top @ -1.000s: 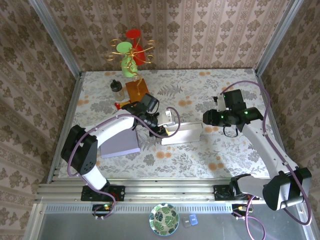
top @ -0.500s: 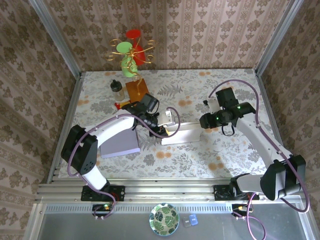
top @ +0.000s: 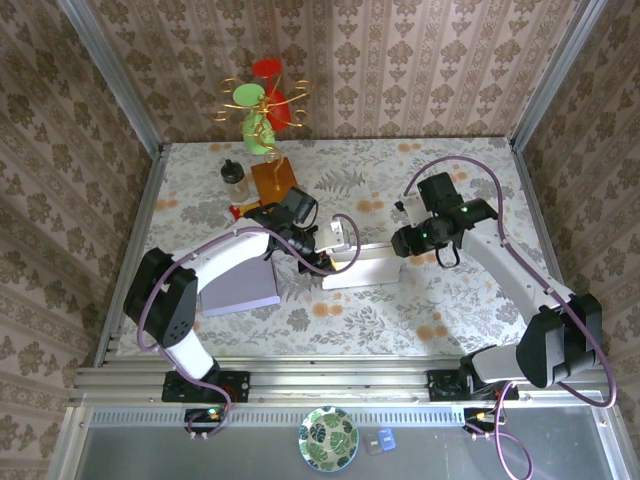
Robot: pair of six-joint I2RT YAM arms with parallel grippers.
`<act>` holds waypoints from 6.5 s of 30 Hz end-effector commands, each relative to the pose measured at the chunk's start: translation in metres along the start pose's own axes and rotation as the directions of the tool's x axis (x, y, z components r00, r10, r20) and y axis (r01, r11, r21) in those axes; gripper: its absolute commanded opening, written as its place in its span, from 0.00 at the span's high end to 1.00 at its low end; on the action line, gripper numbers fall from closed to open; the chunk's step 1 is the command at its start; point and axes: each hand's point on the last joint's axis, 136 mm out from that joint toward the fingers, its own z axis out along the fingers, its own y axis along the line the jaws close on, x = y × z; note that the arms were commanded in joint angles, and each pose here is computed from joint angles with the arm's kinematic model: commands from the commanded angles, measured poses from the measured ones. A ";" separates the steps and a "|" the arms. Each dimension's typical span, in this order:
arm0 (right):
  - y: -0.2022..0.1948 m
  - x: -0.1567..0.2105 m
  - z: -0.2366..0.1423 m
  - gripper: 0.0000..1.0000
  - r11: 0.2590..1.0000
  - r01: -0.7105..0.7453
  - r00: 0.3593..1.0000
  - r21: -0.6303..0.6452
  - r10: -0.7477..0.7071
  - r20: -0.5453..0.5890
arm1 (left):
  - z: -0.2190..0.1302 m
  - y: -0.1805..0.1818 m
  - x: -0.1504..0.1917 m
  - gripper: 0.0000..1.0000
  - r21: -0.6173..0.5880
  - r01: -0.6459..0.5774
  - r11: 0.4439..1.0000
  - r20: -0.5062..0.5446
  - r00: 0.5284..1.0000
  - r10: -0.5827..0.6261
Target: Fold the paper box
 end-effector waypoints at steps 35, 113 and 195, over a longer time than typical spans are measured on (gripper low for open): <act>-0.006 -0.004 -0.008 0.70 0.995 0.014 1.000 0.102 -0.013 -0.017 | -0.002 -0.003 0.001 0.63 0.021 -0.011 1.000 -0.008 1.000 0.011; -0.019 0.024 0.002 1.00 0.957 -0.188 0.975 0.219 0.156 0.155 | -0.005 0.021 -0.004 0.78 -0.126 0.083 0.989 -0.006 0.996 -0.084; -0.005 0.022 0.001 1.00 0.919 -0.285 0.945 0.271 0.223 0.240 | -0.051 0.030 -0.011 0.84 -0.157 0.460 0.874 -0.024 0.883 -0.469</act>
